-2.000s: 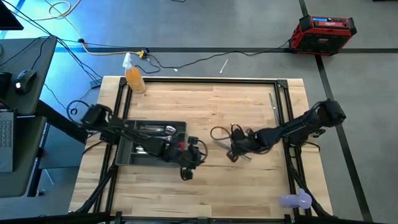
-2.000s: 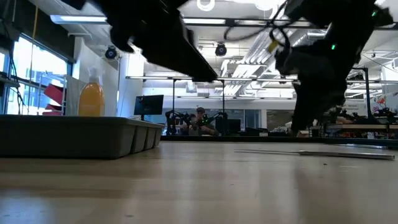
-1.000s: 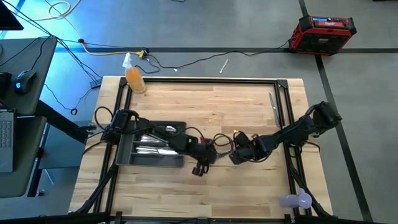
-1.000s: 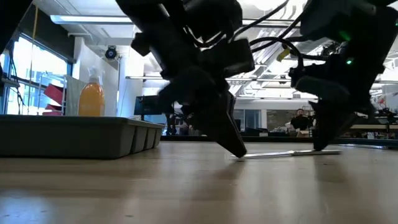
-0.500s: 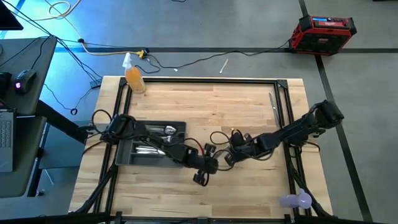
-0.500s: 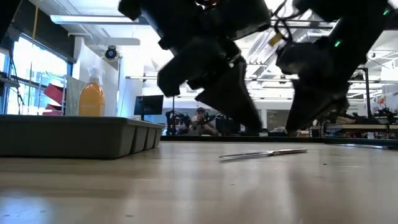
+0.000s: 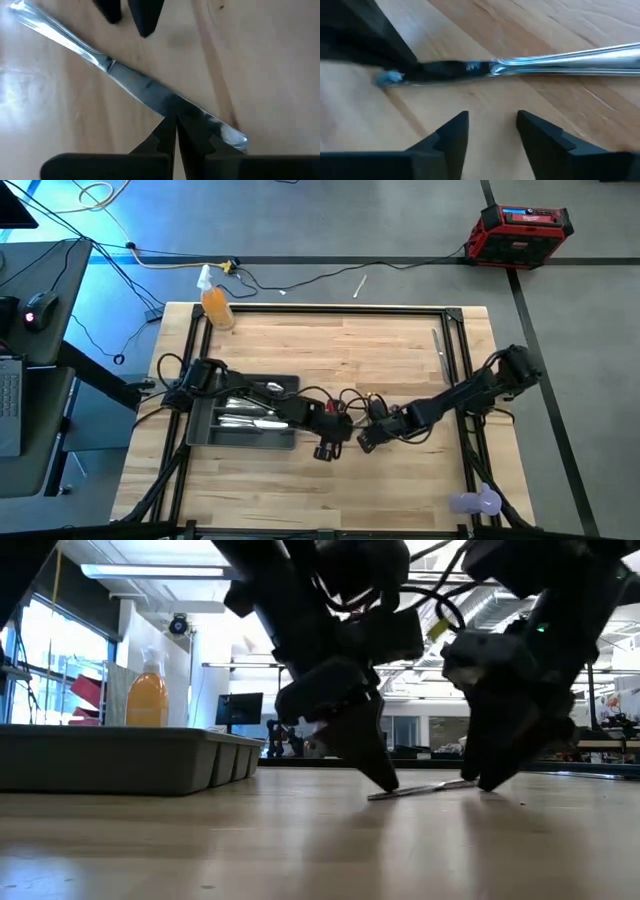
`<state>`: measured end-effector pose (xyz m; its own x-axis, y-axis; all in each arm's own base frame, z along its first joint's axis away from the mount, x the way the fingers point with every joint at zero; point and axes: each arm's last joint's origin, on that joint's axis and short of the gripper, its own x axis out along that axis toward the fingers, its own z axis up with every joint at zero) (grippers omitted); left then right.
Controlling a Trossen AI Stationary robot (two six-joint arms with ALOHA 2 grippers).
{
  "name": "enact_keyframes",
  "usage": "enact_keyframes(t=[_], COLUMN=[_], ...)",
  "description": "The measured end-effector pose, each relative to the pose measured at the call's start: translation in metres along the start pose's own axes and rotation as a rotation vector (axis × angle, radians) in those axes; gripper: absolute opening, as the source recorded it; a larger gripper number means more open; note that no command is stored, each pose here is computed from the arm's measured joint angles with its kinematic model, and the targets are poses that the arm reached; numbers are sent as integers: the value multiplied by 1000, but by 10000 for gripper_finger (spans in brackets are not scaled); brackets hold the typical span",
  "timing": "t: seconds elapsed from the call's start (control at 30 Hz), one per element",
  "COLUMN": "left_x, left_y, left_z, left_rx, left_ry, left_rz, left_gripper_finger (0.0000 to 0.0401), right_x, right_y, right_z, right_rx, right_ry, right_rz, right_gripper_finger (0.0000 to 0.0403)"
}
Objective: Sort silverware
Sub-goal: Put the silver knife into the black silverware tray
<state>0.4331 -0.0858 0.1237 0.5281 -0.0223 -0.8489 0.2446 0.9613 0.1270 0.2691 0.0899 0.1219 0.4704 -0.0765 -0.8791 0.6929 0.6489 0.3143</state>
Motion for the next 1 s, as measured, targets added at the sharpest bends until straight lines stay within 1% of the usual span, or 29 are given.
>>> enact_keyframes(t=[0.07, 0.17, 0.27, 0.37, 0.47, 0.6, 0.73, 0.9, 1.0], left_x=[3, 4, 3, 2, 2, 3, 7, 23, 24], left_y=[-6, -18, -25, -27, -27, -23, -15, -6, -2], left_z=[3, 6, 9, 9, 7, 6, 5, -2, -2], left_rx=[7, 18, 29, 47, 60, 75, 79, 81, 90], left_ry=[-33, -80, -107, -105, -79, -66, -79, -68, -72], left_rz=[-35, -78, -73, -43, -43, -41, -39, -55, -49], left_gripper_finger=[0, 0, 0, 0, 0, 0, 0, 0, 0], right_x=[7, 13, 12, 9, 7, 7, 14, 29, 34], right_y=[2, 4, 7, 8, 11, 16, 19, 22, 24], right_z=[4, 8, 9, 6, 1, -5, -5, -4, -4], right_rx=[-4, -74, -110, -96, -70, -19, -30, -43, -54], right_ry=[-11, -32, -41, -40, -22, 12, 17, 29, 17], right_rz=[23, 59, 92, 99, 113, 158, 198, 251, 286], right_gripper_finger=[185, 195, 199, 199, 199, 200, 200, 200, 200])
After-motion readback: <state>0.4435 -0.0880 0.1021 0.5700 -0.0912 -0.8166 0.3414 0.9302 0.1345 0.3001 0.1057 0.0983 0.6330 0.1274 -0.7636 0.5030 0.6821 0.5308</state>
